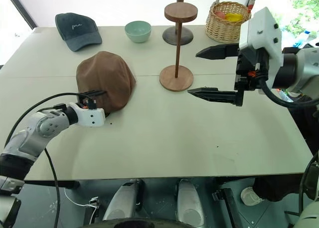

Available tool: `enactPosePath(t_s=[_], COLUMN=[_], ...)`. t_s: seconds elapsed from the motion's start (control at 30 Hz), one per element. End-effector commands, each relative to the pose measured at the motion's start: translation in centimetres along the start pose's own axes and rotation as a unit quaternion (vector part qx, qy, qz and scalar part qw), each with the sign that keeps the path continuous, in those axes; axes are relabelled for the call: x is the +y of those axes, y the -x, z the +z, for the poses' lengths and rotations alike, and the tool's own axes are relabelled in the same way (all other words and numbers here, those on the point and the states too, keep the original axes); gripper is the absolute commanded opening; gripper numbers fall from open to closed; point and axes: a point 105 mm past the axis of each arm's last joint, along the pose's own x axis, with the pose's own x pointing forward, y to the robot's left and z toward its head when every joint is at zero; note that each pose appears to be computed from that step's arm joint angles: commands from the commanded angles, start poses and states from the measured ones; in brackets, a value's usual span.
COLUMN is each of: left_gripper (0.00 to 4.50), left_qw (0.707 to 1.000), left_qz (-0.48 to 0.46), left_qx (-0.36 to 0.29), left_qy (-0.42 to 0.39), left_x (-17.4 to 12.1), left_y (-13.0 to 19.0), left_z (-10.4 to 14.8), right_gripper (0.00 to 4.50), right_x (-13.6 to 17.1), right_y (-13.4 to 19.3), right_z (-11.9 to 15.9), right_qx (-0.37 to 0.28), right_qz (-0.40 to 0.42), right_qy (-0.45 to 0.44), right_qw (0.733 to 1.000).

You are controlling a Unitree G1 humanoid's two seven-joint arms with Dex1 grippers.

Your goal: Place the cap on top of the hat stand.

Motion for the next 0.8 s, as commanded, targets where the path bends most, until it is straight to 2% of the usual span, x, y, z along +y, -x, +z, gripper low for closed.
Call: enactPosePath(t_s=[0.03,0.23,0.5,0.6,0.8], left_gripper=[4.50,4.50,4.50,3.60,0.47], left_qw=[0.998,0.992,0.986,0.987,0.987], left_qz=[0.026,0.080,0.099,0.100,0.113], left_qx=[0.039,0.074,0.119,0.116,0.103], left_qy=[-0.035,-0.055,-0.057,-0.046,-0.043], left_x=[-0.1,0.9,1.3,1.6,2.7], left_y=[-0.7,-1.6,-2.8,-3.5,-3.6], left_z=[-1.5,-2.9,-5.1,-5.2,-5.1], right_gripper=[4.48,4.48,4.48,4.50,4.50], right_x=[-0.1,-0.2,-0.7,-0.7,-0.7], right_y=[0.6,0.5,0.4,0.3,0.4], right_z=[1.7,1.8,2.0,2.0,2.0], right_qx=[-0.015,-0.019,-0.030,-0.030,-0.033], right_qz=[-0.011,-0.013,-0.024,-0.026,-0.030], right_qy=[0.033,0.034,0.035,0.036,0.036], right_qw=[0.999,0.999,0.999,0.999,0.998])
